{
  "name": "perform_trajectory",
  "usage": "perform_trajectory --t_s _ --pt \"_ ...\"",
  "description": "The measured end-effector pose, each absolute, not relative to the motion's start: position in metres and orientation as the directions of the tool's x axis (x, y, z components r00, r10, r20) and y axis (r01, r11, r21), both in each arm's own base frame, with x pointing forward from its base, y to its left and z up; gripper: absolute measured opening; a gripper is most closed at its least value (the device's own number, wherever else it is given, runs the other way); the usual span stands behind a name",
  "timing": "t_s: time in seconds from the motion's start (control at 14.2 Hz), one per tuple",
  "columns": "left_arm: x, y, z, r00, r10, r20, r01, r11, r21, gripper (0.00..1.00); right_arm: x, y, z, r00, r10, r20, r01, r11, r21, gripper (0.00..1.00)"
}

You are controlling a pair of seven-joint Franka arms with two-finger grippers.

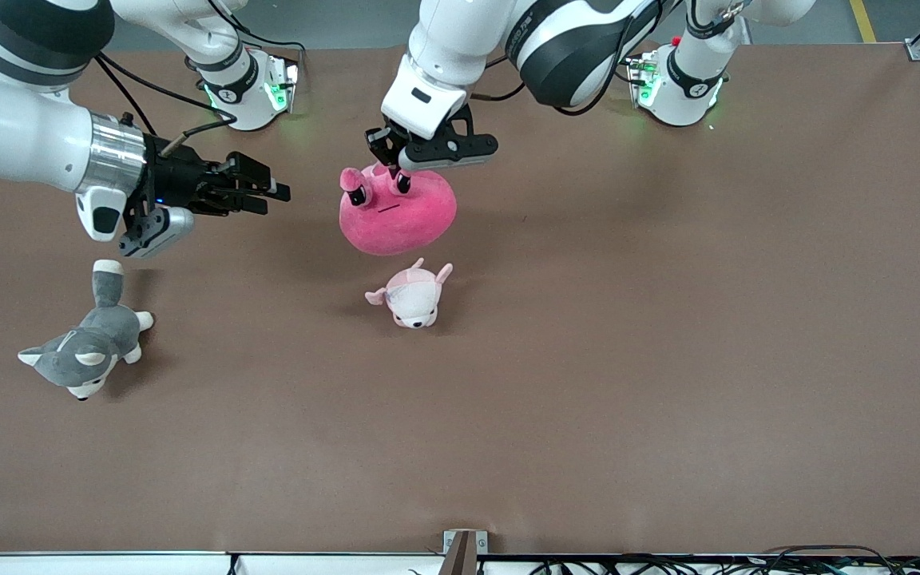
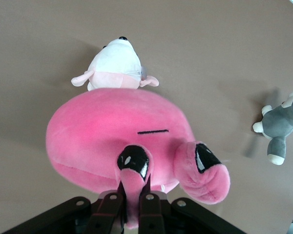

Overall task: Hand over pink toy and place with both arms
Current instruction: 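Lift the pink toy toward the middle while the right gripper approaches, then grasp the pink toy with the right gripper beside the left gripper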

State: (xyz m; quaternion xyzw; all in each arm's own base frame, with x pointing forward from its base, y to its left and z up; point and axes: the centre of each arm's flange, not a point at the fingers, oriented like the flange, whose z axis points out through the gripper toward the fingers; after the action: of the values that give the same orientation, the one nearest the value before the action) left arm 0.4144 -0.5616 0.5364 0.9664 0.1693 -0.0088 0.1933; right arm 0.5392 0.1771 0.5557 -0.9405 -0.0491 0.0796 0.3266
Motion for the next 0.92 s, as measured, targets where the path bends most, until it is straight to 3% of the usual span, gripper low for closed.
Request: perform_trajectory --t_s 0.92 --pt "0.413 -0.565 0.539 0.944 0.320 -0.081 0.326 -0.865 0.382 0.10 0.528 0.245 0.531 0.957 0.250 -0.145 0.111 -0.780 -0.616 0.57"
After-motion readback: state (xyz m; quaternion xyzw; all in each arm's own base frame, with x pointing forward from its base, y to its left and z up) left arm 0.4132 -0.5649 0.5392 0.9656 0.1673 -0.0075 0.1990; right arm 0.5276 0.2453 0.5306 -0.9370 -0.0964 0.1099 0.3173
